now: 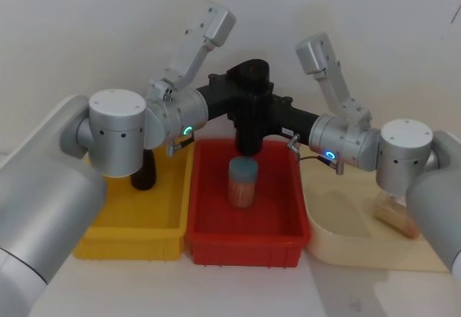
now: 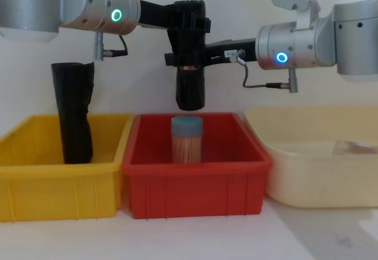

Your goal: Pick up the garbage bag with the one hand and transfer it to the other hand.

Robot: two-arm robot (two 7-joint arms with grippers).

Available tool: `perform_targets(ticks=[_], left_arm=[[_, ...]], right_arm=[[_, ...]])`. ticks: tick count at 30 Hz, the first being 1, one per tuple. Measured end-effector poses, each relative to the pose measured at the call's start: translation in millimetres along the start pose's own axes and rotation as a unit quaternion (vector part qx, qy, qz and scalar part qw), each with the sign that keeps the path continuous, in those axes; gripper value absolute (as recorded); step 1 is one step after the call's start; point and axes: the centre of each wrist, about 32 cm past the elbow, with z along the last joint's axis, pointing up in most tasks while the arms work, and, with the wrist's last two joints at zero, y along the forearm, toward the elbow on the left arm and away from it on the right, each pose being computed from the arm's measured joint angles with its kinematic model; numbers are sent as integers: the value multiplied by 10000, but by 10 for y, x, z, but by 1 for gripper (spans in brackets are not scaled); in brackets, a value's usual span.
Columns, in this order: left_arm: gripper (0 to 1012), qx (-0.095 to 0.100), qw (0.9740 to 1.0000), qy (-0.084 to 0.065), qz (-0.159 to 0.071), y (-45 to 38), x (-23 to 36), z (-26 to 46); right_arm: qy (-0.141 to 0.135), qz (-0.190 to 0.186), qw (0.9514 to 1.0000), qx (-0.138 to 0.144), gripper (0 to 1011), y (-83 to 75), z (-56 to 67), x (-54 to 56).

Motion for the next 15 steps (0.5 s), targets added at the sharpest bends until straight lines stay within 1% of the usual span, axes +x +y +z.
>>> perform_targets(ticks=[1, 3, 4, 5, 7, 9, 15], left_arm=[[487, 0, 10000, 0, 0, 0, 0, 0], [498, 0, 10000, 0, 0, 0, 0, 0], [545, 0, 10000, 0, 0, 0, 0, 0], [555, 0, 10000, 0, 0, 0, 0, 0], [633, 0, 10000, 0, 0, 0, 0, 0], [672, 0, 10000, 0, 0, 0, 0, 0], [870, -1, 10000, 0, 0, 0, 0, 0]], right_arm=[[1, 0, 10000, 1, 613, 1, 0, 0], [4, 3, 10000, 5, 578, 7, -1, -2], [5, 4, 10000, 4, 562, 8, -1, -2], [5, 4, 10000, 6, 556, 8, 0, -2], [2, 3, 10000, 6, 550, 7, 1, -1], [-6, 3, 10000, 14, 550, 5, 7, 1], [-23, -94, 10000, 21, 550, -28, 1, 1]])
